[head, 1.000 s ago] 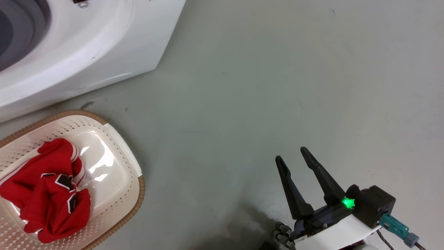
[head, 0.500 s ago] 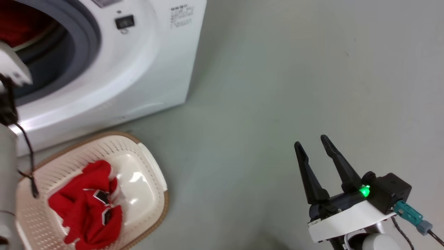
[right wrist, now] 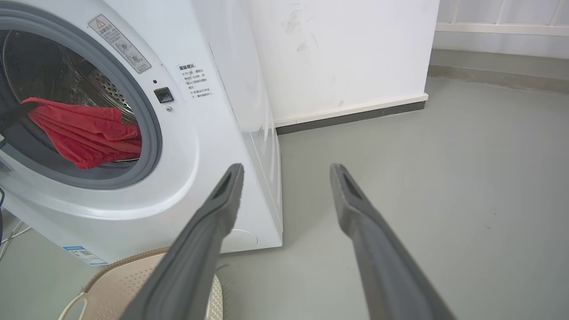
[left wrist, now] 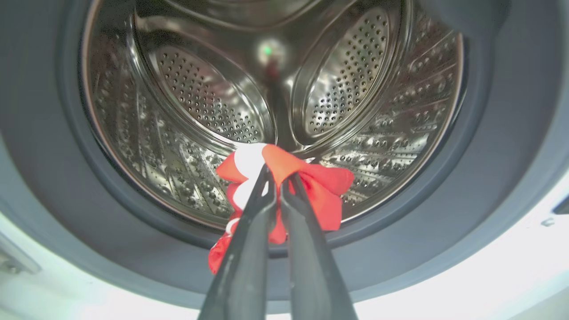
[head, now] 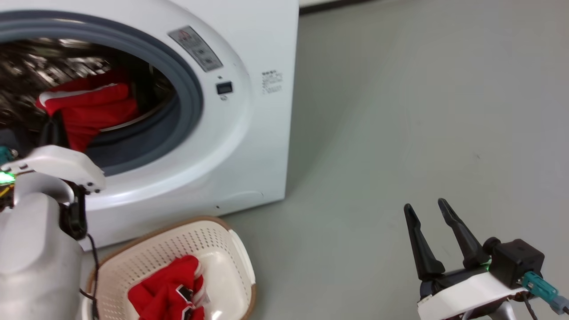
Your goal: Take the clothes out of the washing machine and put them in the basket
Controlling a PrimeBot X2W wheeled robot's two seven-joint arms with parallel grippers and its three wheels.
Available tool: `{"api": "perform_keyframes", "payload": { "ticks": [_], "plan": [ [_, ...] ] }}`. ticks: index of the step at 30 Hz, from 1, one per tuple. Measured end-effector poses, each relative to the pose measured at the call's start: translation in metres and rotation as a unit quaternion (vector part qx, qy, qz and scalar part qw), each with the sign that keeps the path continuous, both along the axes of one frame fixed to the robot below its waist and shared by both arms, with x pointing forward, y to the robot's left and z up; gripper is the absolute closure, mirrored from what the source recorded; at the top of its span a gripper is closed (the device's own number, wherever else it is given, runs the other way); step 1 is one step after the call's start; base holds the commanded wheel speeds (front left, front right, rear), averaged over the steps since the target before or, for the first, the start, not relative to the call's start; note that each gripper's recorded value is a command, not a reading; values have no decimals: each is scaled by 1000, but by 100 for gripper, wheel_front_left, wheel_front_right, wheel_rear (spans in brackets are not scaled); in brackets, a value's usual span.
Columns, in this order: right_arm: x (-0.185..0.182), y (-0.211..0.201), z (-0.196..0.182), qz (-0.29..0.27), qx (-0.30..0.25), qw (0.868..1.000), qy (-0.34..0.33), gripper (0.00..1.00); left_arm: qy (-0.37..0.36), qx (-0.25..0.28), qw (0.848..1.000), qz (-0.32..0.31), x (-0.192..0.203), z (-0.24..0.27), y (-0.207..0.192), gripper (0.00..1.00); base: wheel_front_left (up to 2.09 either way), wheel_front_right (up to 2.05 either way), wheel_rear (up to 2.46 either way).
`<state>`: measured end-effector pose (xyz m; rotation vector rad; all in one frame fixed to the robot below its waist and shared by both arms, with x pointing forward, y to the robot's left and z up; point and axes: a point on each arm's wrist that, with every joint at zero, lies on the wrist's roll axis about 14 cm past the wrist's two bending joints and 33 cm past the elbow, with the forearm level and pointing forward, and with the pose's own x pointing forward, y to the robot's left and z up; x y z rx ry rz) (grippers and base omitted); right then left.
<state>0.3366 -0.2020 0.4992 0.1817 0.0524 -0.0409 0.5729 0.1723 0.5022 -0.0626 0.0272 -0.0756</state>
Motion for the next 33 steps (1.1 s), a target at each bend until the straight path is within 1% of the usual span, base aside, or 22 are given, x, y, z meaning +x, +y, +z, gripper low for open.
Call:
{"api": "perform_keyframes", "payload": {
  "ticks": [2, 9, 17, 22, 27, 29, 33],
  "plan": [
    [-3, 1, 6, 2, 1, 1000, -10, 0, -25, -5, 1000, 0, -12, 16, 1, 100, 0, 0, 0],
    [-14, 5, 19, 10, 4, 1000, -29, 0, -81, -14, 997, 2, -63, 49, 8, 100, 0, 0, 0],
    [-21, 12, 25, 25, 0, 999, -34, 0, -109, -13, 994, 10, -132, 56, 13, 100, 0, 0, 0],
    [-21, 18, 28, 38, -3, 999, -37, 0, -92, -17, 995, 19, -179, 46, 12, 100, 0, 0, 0],
    [-16, 27, 29, 55, -5, 998, -34, 0, -52, -43, 997, 29, -216, 23, 5, 100, 0, 0, 0],
    [-12, 31, 27, 64, -6, 998, -29, 0, -22, -46, 998, 35, -226, 5, 4, 100, 0, 0, 0],
    [-3, 38, 20, 74, -5, 997, -18, 0, 9, -62, 997, 40, -230, -17, -4, 100, 0, 0, 0]
  ]
}}
